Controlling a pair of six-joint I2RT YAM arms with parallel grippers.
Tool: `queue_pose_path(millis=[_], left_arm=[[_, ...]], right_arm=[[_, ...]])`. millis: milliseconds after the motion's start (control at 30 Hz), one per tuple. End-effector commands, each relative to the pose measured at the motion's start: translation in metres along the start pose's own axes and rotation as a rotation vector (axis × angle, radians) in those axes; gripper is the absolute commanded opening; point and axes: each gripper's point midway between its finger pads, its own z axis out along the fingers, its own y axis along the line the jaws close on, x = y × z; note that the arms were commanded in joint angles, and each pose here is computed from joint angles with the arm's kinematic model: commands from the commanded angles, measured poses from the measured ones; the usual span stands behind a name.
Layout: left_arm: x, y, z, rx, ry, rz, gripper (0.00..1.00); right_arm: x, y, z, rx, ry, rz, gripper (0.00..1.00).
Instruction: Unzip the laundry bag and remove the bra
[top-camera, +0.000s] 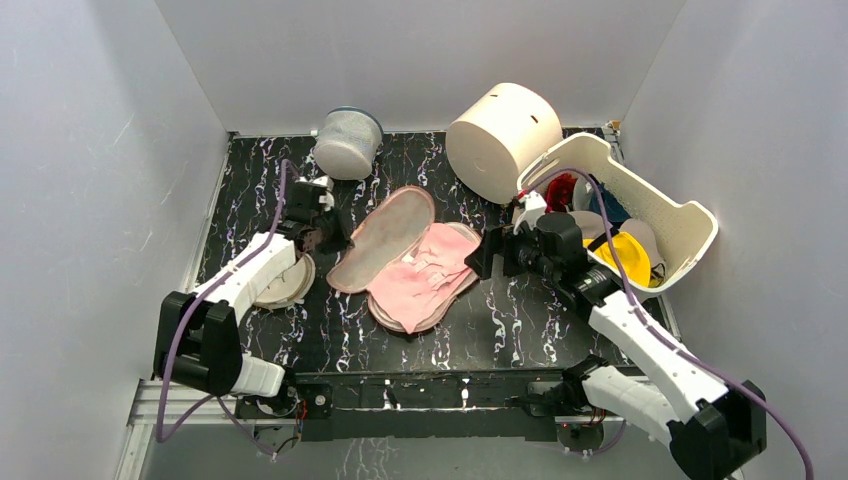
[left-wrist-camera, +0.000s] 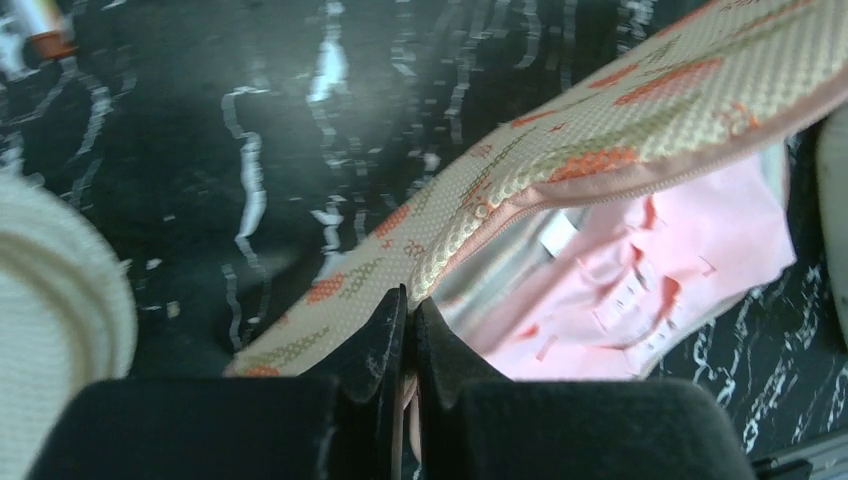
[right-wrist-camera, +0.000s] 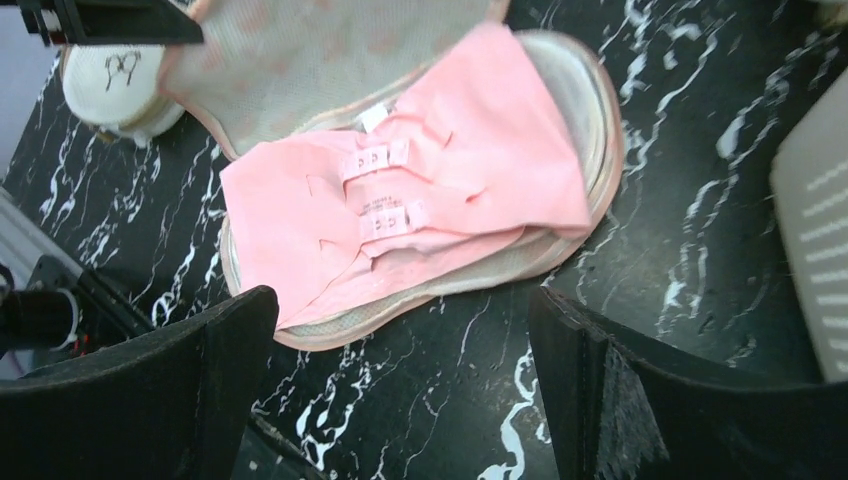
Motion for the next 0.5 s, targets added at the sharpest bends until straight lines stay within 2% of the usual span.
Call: queue_pose_path(millis=[0,200,467], left_arm=[[0.003,0.025,-0.014,-0.024,0.015,-0.072,0.00],[0.012,0.072,-0.021,-0.207,0.003,-0.092,0.00],[0.005,0.090,-0.023,-0.279,-0.045,-0.068,0.00]], right_arm=[[-0.006,0.020,0.011,-0.106,0.010,0.030,0.96],[0.007,0.034,0.023,-0.210,0.066,0.057,0.96],[0.020,0.050,0.037,-0.271,0.131,0.078,0.94]])
